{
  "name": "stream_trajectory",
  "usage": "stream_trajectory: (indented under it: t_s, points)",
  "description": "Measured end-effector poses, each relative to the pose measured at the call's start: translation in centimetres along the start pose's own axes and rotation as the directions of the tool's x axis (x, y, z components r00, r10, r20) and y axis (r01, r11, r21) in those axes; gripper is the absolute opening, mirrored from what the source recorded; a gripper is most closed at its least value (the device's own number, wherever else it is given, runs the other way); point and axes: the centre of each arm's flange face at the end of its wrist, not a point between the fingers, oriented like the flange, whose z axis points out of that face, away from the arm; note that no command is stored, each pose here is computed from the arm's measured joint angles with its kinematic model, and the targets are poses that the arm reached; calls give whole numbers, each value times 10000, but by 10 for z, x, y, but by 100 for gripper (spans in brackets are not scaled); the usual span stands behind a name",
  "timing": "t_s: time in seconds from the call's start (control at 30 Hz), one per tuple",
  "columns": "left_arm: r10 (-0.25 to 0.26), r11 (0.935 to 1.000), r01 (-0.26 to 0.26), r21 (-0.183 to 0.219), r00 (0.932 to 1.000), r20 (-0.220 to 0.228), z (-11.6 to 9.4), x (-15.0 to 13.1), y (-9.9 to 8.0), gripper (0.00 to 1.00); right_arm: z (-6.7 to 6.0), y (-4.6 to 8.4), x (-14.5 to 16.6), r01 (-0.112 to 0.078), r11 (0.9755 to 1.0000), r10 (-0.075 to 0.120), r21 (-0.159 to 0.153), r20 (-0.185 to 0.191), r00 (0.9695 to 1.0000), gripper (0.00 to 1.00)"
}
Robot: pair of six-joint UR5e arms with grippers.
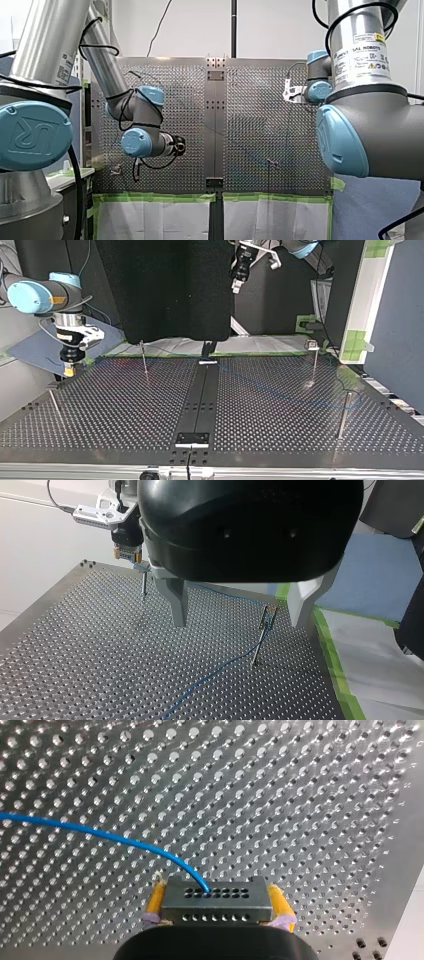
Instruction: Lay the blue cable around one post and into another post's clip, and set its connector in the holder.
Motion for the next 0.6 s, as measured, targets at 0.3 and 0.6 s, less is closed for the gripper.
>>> stream_trajectory:
  t_s: [0.3, 0.6]
  points:
    - [31, 10000, -31, -18, 10000, -68, 0, 1, 0, 100, -1, 13, -6, 257, 9982, -254, -539, 70, 9997, 0]
    - [61, 9999, -62, -110, 9999, -119, 2, -1, 0, 100, -1, 30, -8, 422, 9953, -402, -873, 243, 9989, 0]
